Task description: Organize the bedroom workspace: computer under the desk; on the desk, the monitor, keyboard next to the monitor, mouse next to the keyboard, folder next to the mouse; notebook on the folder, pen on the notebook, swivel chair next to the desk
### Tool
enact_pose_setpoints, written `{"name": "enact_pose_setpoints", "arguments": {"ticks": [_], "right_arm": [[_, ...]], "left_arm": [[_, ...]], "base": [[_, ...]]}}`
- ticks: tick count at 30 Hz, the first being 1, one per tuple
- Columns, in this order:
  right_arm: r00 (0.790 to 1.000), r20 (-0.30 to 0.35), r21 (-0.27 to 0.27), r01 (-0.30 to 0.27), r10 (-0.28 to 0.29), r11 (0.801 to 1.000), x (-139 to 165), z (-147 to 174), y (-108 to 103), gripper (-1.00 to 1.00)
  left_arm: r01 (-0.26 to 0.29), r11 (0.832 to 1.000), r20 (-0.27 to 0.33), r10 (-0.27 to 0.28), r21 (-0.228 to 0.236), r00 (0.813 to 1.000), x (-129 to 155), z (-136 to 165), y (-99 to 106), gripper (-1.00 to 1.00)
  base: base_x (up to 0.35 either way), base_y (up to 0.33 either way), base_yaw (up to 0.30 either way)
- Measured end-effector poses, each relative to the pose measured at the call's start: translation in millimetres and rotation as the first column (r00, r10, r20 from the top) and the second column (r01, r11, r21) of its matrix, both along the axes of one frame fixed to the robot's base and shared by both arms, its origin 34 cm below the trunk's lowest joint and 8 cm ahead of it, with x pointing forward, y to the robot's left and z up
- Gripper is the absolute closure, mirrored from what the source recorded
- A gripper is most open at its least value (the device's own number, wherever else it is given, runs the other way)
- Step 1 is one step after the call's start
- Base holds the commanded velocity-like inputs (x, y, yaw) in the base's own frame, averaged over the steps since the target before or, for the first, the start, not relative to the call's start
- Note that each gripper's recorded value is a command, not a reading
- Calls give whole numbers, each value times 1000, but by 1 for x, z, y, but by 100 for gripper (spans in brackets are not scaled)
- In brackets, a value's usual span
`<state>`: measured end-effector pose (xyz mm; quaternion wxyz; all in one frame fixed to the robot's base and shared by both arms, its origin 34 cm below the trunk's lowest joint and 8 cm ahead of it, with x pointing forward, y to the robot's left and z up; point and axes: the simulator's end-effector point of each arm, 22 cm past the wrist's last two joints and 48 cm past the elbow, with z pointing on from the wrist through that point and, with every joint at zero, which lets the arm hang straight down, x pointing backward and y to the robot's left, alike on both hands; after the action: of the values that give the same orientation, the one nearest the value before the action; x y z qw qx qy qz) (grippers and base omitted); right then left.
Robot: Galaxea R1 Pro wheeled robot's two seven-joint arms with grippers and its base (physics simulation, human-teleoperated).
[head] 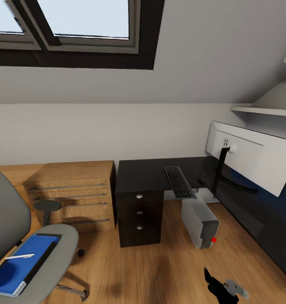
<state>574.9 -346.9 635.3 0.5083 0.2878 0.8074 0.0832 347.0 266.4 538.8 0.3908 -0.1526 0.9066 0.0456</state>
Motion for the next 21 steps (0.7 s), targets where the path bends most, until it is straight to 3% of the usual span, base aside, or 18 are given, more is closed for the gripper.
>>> {"name": "enact_pose_setpoints", "arguments": {"ticks": [5, 9, 21], "right_arm": [[999, -36, -32, 16, -17, 999, -15, -2, -4, -100], [999, -54, -36, -8, 6, 999, -19, -2, 13, -100], [996, -69, -32, -63, 61, 997, -22, 11, 43, -100]], "left_arm": [[5, 1000, -64, -7, -26, 998, 1, -1, -4, -100], [-6, 999, -102, 1, -46, 995, -1, 0, -5, -100], [-33, 998, -121, 25, -60, 992, -3, 15, -3, -100]], "base": [[0, 0, 0], [0, 0, 0], [0, 0, 0]]}}
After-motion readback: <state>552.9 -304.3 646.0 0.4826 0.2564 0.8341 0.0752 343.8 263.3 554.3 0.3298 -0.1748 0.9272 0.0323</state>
